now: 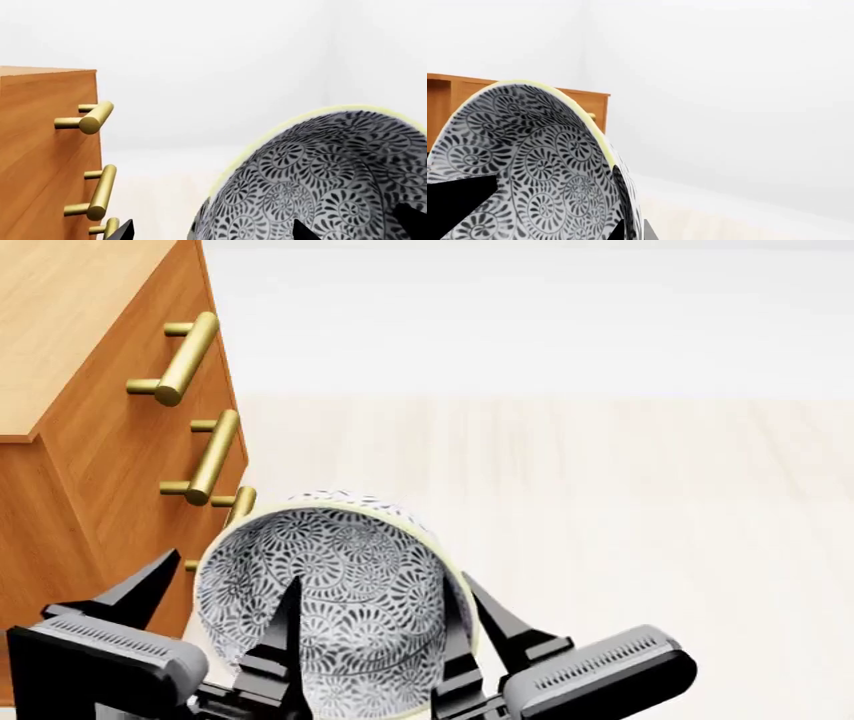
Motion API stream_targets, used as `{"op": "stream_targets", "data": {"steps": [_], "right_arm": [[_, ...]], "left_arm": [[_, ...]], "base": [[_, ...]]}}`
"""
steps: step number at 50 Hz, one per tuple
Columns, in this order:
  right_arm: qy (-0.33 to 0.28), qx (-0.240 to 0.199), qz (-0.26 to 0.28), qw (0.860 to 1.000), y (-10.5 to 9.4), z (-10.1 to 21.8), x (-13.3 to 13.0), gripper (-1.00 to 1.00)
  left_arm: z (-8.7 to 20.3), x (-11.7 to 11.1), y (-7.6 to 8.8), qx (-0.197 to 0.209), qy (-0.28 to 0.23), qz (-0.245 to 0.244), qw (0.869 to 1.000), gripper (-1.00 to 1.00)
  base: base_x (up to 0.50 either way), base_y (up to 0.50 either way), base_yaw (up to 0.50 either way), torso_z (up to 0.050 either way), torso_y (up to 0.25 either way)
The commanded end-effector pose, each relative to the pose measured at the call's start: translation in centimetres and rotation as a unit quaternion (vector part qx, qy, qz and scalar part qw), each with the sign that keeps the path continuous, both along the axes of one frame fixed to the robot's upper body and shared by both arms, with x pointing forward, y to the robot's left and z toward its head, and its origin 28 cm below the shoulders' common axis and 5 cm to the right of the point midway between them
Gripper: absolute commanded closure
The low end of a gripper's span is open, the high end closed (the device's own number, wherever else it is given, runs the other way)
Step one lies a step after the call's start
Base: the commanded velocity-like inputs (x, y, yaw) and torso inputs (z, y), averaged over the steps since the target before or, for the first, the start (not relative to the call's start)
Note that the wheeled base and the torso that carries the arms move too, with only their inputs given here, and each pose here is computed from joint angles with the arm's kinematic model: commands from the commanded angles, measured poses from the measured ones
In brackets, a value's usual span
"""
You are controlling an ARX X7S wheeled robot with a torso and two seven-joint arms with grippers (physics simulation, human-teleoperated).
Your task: Put the bowl on top of the cabinet.
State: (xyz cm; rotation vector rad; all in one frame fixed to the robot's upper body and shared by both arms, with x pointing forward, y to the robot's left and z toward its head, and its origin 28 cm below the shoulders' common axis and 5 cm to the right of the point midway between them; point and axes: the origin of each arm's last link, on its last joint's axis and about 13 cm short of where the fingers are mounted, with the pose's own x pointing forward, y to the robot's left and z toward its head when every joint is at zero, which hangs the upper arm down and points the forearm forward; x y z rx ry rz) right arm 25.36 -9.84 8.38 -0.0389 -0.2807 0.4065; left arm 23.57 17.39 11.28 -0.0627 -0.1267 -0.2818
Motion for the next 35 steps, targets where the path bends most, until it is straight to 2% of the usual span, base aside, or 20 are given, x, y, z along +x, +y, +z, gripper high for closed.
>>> {"op": "stream_targets", "data": {"steps": [1, 17, 18, 19, 35], "right_arm": [[-0.019, -0.003, 0.003, 1.0, 0.12, 0.46, -0.54, 1.0], [-0.016, -0.002, 0.0, 1.0, 0.01, 0.32, -0.44, 1.0], [-0.016, -0.003, 0.0, 1.0, 0.02, 0.32, -0.44, 1.0], [-0.016, -0.002, 0.0, 1.0, 0.0, 0.34, -0.46, 1.0], [-0.012, -0.001, -0.005, 1.0, -0.1, 0.28, -0.26, 1.0]], "left_arm": [[-0.49, 0.88, 0.17, -0.004, 0.015, 0.003, 1.0, -1.0], [-0.7, 0.83, 0.18, -0.004, 0.018, 0.005, 1.0, -1.0], [-0.69, 0.79, 0.18, -0.004, 0.017, 0.006, 1.0, 1.0], [-0.74, 0.63, 0.07, 0.007, 0.011, 0.002, 1.0, 1.0], [-0.65, 0.57, 0.09, -0.001, 0.017, -0.003, 1.0, 1.0]], "base": [[0.0, 0.0, 0.0, 0.0, 0.0], [0.0, 0.0, 0.0, 0.0, 0.001], [0.0, 0.0, 0.0, 0.0, 0.0], [0.0, 0.0, 0.0, 0.0, 0.0], [0.0, 0.0, 0.0, 0.0, 0.0]]}}
